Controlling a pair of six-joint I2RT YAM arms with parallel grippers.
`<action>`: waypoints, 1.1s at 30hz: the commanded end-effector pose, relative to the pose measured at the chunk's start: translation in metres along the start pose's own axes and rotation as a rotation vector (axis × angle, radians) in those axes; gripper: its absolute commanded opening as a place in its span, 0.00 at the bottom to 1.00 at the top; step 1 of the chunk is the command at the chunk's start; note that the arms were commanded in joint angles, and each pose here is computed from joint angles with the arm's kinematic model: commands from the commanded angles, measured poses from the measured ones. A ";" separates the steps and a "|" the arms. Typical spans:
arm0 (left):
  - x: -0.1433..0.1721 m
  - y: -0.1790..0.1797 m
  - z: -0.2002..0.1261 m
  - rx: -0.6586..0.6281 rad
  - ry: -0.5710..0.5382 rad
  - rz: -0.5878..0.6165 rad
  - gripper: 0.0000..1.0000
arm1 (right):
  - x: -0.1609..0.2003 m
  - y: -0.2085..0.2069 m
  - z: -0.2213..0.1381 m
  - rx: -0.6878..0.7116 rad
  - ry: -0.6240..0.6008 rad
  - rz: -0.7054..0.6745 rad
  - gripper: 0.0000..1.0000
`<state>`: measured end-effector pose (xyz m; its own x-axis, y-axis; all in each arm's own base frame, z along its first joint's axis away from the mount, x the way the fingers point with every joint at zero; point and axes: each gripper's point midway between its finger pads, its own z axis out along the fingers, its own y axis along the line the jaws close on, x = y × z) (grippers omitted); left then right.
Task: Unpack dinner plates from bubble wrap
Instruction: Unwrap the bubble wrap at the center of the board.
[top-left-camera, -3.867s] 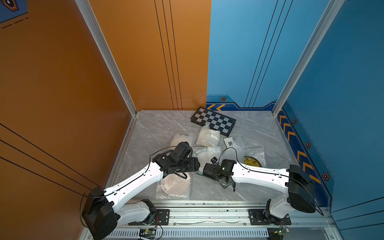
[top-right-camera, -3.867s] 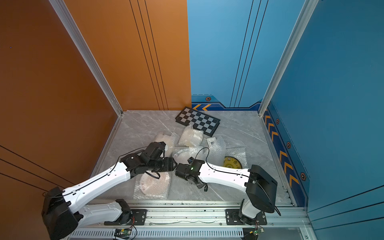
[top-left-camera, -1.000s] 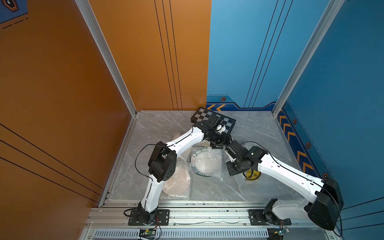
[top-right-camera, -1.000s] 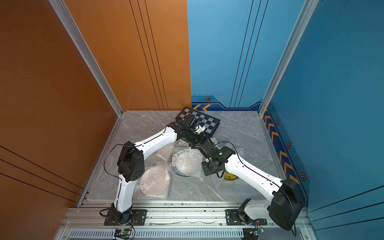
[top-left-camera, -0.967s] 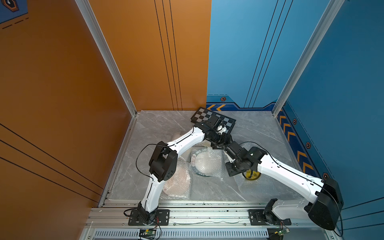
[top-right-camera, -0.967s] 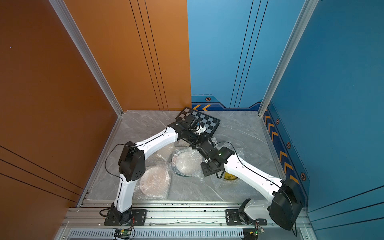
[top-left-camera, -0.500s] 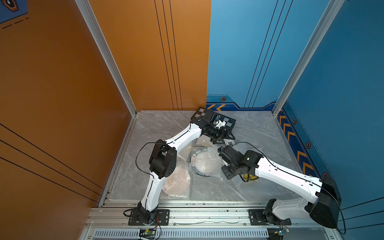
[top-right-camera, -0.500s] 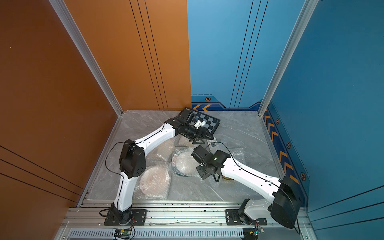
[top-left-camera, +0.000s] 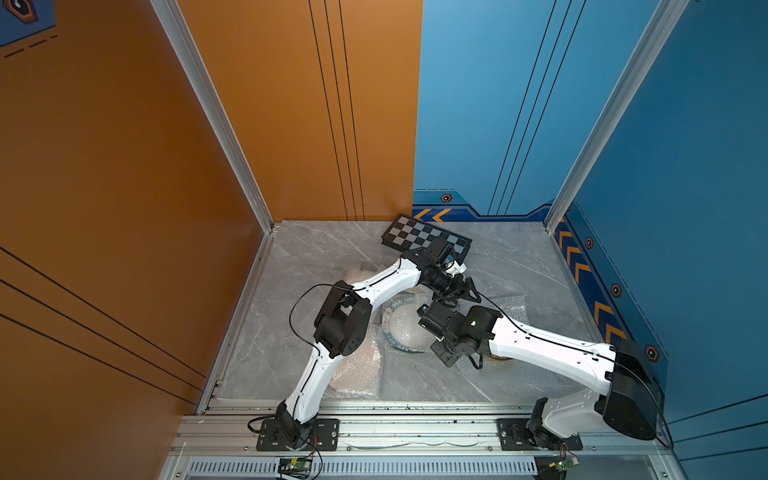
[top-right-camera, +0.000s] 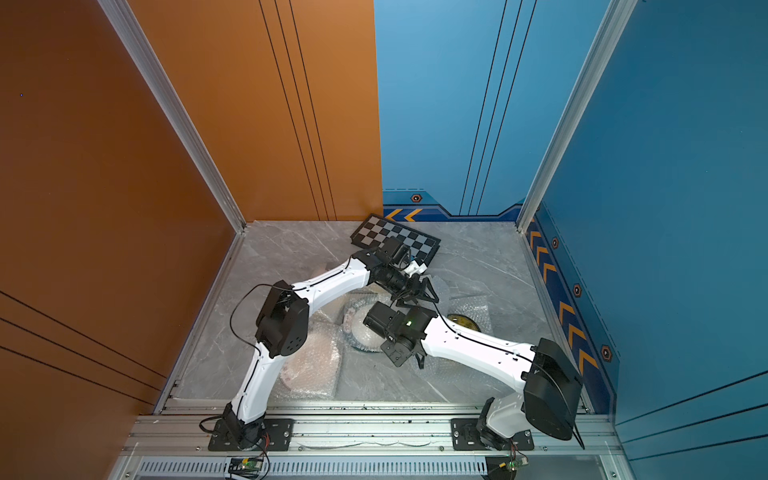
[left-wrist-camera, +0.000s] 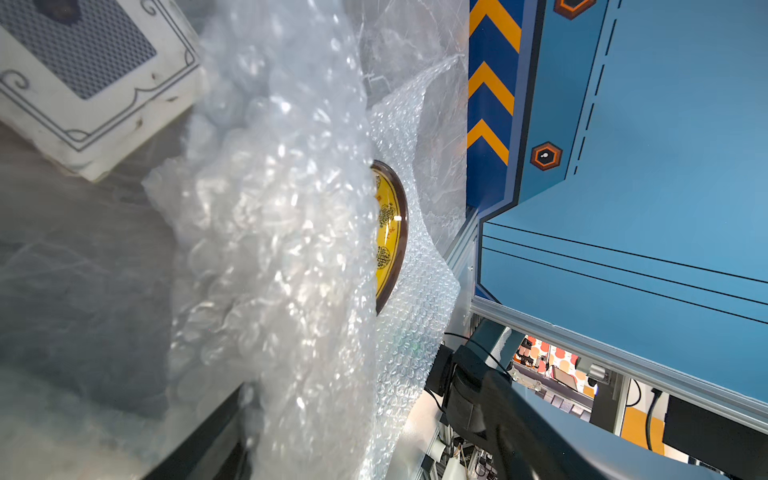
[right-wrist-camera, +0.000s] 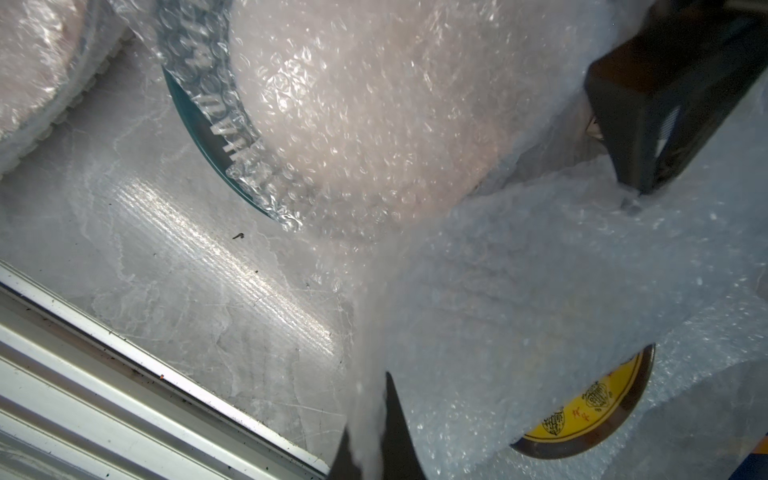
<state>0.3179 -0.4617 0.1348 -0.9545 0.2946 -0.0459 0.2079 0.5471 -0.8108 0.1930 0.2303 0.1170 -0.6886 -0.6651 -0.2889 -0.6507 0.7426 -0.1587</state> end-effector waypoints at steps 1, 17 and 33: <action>0.006 -0.006 0.000 0.012 0.024 0.029 0.80 | -0.006 -0.006 -0.008 0.038 -0.013 -0.023 0.02; -0.009 0.024 -0.052 -0.243 -0.069 0.136 0.80 | -0.001 -0.010 -0.019 0.041 -0.048 0.010 0.02; 0.004 -0.003 -0.004 -0.123 0.001 0.104 0.28 | 0.000 -0.011 -0.019 0.055 -0.064 0.017 0.02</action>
<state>0.3047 -0.4581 0.1395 -0.9173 0.3750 -0.1338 0.3544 0.6157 -0.7038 0.1980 0.2304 0.1348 -0.6690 -0.6552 -0.3508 -0.6353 0.7491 -0.1876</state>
